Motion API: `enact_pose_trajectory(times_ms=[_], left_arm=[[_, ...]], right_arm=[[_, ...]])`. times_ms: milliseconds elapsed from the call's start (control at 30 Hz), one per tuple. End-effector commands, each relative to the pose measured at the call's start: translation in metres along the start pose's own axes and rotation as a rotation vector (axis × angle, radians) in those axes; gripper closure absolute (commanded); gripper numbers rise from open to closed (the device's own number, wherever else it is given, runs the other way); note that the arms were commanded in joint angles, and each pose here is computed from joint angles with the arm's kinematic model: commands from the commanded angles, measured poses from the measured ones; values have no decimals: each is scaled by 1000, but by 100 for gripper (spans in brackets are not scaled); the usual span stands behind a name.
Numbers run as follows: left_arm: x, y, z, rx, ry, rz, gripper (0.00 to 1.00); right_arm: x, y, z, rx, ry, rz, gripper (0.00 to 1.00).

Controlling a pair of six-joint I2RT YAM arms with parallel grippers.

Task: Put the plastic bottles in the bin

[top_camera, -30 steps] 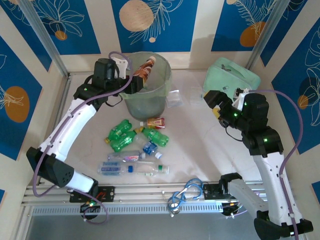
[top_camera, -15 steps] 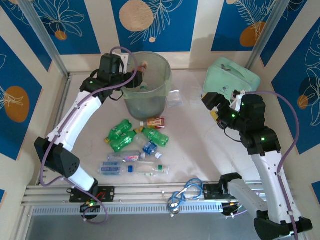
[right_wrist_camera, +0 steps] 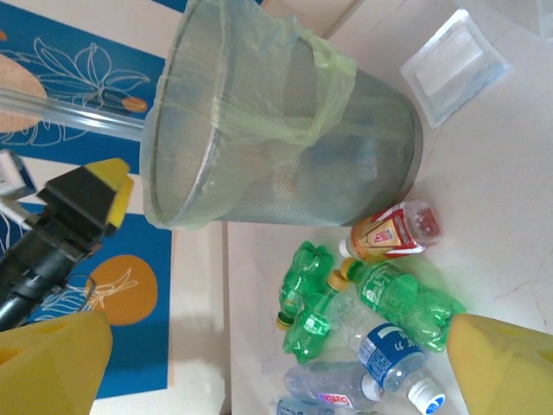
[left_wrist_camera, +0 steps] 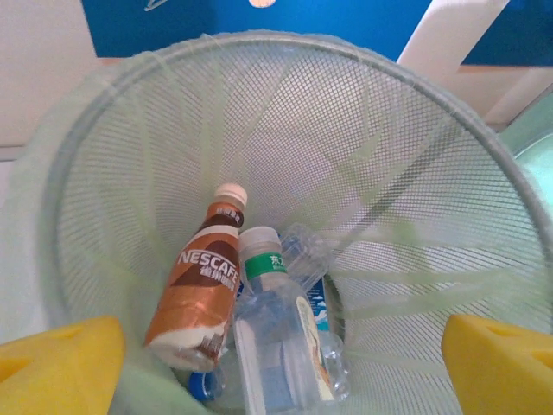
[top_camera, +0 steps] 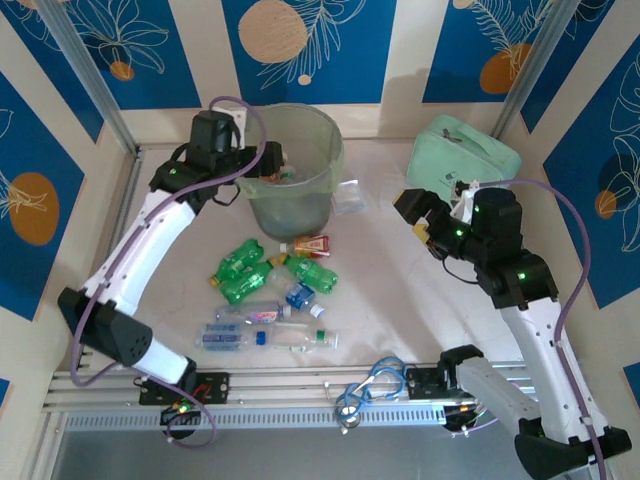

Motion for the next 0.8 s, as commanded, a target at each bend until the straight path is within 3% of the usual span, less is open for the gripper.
enact_pose_trajectory(times_ms=[0,267,467,767], left_arm=[[10,5,44,-22,-106,37,4],[-25,34,86,-21,-87,139,2],[-60,56,82,29,-3,201,3],[-64,54,75,-32,24,283,5]], right_arm=[[-2,3,-1,-11,11,46,0],[-40,5,-38,-35,230,143,1],[-106,6,-84,-80,481,294,7],[-211,0,-119,-95,898,616,8]])
Point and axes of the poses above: each hand's point on the last joint's axis, 136 mm out from that joint toward the fingers, its own z axis back along the fingers, its own y axis along the line the jaws close on, x = y × z, the point moved 7 cm from there along z, back along the fingers, and after that the axes turned 14 degrees about z, right-handed, at the moved point
